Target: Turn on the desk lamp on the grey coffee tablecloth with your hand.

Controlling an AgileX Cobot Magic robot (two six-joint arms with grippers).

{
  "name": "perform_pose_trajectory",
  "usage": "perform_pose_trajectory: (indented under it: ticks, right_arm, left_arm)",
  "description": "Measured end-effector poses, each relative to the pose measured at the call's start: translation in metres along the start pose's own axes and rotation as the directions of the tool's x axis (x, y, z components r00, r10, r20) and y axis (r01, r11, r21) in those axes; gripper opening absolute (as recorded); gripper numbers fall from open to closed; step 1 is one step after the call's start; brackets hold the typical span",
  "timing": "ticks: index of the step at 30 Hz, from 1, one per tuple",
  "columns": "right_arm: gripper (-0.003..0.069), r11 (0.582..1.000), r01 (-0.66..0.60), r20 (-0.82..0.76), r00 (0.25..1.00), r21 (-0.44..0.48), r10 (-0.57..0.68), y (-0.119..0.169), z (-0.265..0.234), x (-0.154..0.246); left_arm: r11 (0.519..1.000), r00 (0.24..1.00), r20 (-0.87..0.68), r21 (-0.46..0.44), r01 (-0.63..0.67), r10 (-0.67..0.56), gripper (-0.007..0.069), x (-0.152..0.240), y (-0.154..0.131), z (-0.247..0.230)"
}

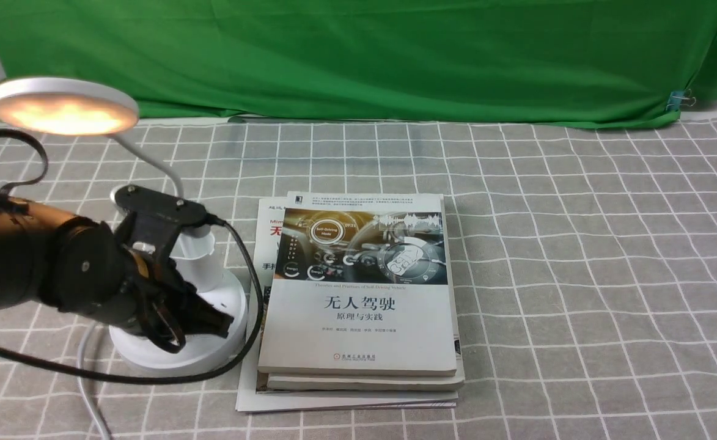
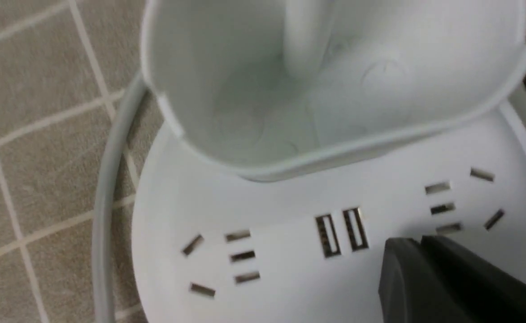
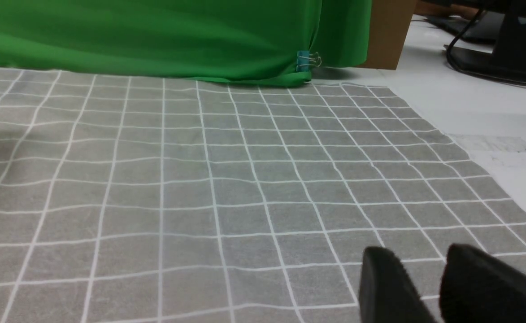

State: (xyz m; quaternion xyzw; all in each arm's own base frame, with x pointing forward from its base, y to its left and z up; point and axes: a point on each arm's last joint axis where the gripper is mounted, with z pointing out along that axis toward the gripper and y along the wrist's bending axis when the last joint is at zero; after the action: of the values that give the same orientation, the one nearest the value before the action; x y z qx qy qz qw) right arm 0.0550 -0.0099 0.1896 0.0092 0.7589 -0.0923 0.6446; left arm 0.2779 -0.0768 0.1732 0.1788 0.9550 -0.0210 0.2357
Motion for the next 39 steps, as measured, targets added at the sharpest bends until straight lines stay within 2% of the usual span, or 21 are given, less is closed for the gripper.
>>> perform_pose_trajectory:
  ticks: [6, 14, 20, 29, 34, 39]
  right_arm:
    - [0.0245, 1.000, 0.000, 0.000, 1.000, 0.000, 0.000, 0.000, 0.000, 0.000]
    - [0.0245, 1.000, 0.000, 0.000, 1.000, 0.000, 0.000, 0.000, 0.000, 0.000]
    - [0.0245, 1.000, 0.000, 0.000, 1.000, 0.000, 0.000, 0.000, 0.000, 0.000]
    - [0.0245, 1.000, 0.000, 0.000, 1.000, 0.000, 0.000, 0.000, 0.000, 0.000]
    - [0.0245, 1.000, 0.000, 0.000, 1.000, 0.000, 0.000, 0.000, 0.000, 0.000]
    - [0.0245, 1.000, -0.002, -0.007, 1.000, -0.003, 0.002, 0.000, 0.001, 0.000]
  left_arm:
    - [1.000, 1.000, 0.005, 0.000, 0.000, 0.000, 0.0016, 0.000, 0.000, -0.010]
    - [0.999, 0.985, 0.171, -0.017, -0.029, 0.031, 0.0017, -0.002, 0.000, -0.081]
    - [0.998, 0.988, 0.144, 0.028, -0.060, 0.056, 0.0018, 0.023, -0.007, -0.131]
    - [0.991, 0.955, 0.296, 0.136, -0.013, -0.028, 0.0018, 0.082, -0.024, -0.180]
    - [0.989, 0.900, 0.431, 0.150, -0.012, -0.055, 0.0018, 0.112, -0.029, -0.195]
    - [0.993, 0.754, 0.654, 0.113, -0.020, -0.059, 0.0018, 0.128, -0.028, -0.224]
